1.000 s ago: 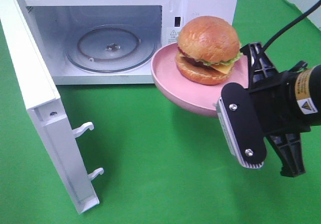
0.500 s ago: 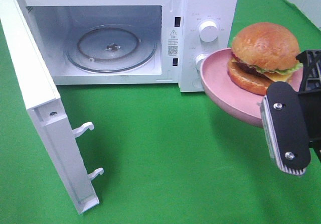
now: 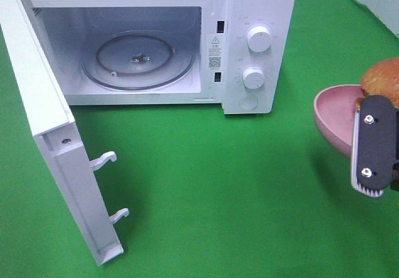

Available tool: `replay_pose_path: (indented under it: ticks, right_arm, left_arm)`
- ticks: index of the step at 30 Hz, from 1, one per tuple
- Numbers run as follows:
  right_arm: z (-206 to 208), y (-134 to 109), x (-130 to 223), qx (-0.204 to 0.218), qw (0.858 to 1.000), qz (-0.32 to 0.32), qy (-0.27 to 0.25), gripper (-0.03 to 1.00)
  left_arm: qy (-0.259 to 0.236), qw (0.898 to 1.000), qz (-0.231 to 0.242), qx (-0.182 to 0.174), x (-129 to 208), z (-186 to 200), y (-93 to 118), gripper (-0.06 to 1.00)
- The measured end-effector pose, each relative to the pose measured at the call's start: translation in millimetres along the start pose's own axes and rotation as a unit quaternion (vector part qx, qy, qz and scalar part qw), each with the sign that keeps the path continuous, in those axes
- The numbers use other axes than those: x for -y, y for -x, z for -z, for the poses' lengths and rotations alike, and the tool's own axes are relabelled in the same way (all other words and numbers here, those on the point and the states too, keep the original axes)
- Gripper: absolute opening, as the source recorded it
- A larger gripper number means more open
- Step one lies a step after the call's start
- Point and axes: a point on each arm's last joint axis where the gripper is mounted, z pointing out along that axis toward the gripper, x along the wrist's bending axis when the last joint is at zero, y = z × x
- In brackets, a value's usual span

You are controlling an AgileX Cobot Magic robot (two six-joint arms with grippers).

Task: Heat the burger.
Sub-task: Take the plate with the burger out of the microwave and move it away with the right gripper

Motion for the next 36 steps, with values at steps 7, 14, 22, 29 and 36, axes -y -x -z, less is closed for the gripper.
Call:
replay_pose_path:
  ticks: [7,14,22,29,36]
  right_arm:
    - [-0.4,3.4,4.5,0.020,0.997,-0.064,-0.026,0.09]
    - [-10.8,5.7,3.6,0.036,0.991,-0.101,-0.077,0.09]
    - [-36.8,5.2,-9.0,0.061,0.966,-0.223,-0.118,0.09]
    - [-60.3,-0.3,-17.1,0.073,0.943,-0.283,-0.160,0.09]
    - [-86.2,-10.9,-25.0,0.067,0.932,-0.297,-0.197,0.09]
  left_arm:
    - [0.000,1.000,0.000,0.000,0.0,0.0,0.0,0.99]
    - [0.000,1.000,0.000,0.000,0.0,0.0,0.0,0.99]
    - [0.000,1.000,0.000,0.000,0.0,0.0,0.0,0.99]
    - [0.000,1.000,0.000,0.000,0.0,0.0,0.0,0.99]
    - [0.000,1.000,0.000,0.000,0.0,0.0,0.0,0.99]
